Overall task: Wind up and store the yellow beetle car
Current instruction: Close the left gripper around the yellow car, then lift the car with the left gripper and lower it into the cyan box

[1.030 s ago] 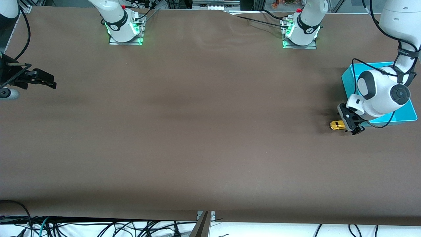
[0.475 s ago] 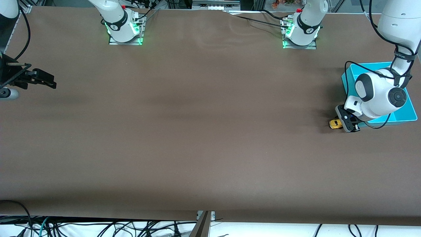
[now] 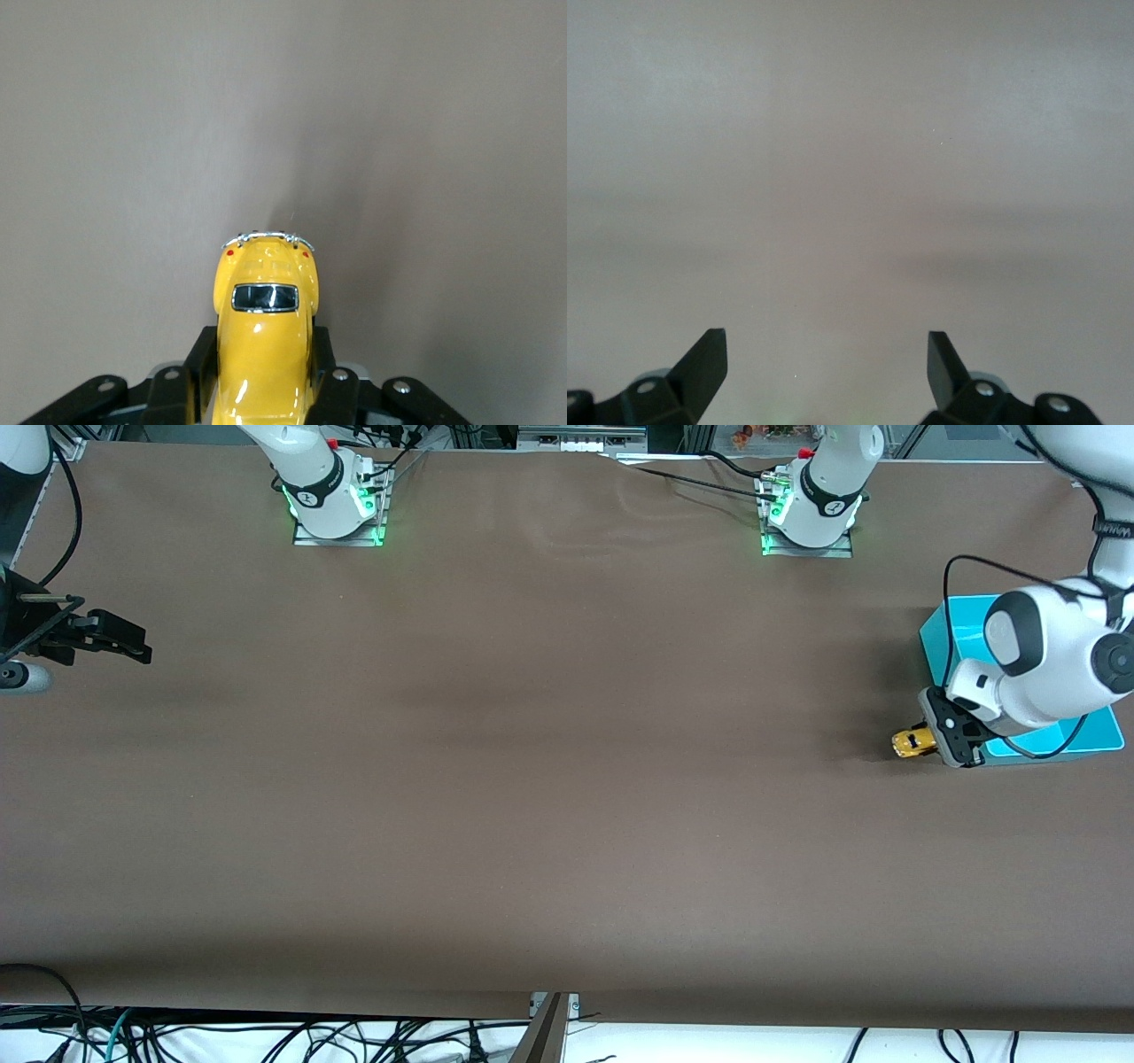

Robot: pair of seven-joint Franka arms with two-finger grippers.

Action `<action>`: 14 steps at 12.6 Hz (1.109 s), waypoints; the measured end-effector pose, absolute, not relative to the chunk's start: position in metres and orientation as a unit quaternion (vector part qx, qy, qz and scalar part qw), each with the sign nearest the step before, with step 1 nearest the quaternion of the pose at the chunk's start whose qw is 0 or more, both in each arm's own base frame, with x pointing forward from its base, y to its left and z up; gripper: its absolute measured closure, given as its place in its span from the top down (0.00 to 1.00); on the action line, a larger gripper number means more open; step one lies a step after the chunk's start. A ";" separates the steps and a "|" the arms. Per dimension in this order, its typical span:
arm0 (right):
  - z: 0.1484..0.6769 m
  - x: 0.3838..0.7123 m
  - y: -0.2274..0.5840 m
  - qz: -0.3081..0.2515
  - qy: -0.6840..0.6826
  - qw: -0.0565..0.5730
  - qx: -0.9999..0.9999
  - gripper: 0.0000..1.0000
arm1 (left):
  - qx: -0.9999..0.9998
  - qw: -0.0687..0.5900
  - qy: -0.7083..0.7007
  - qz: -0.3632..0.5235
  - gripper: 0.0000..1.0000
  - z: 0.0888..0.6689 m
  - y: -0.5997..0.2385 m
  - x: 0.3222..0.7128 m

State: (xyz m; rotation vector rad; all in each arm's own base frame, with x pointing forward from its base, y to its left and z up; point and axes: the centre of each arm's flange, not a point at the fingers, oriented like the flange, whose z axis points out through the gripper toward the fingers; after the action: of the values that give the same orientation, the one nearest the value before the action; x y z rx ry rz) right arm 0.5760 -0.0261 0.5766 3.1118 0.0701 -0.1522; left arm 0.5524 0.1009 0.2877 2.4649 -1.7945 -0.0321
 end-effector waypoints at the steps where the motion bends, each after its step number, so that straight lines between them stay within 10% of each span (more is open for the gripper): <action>1: 0.577 0.576 -0.026 -0.049 0.023 0.013 0.998 1.00 | 0.810 0.057 -0.584 -0.014 0.45 0.302 0.092 0.548; 8: 0.577 0.576 -0.026 -0.049 0.022 0.013 0.998 1.00 | 0.801 0.019 -0.597 -0.047 0.45 0.381 0.163 0.456; 14: 0.577 0.576 -0.027 -0.049 0.022 0.013 0.998 1.00 | 0.783 0.060 -0.615 -0.077 0.45 0.291 0.269 0.408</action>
State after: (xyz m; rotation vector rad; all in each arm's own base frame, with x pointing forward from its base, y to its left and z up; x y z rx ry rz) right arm 0.5762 -0.0266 0.5766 3.1119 0.0689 -0.1512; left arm 0.4078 0.2692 0.2915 2.3698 -1.8613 -0.2330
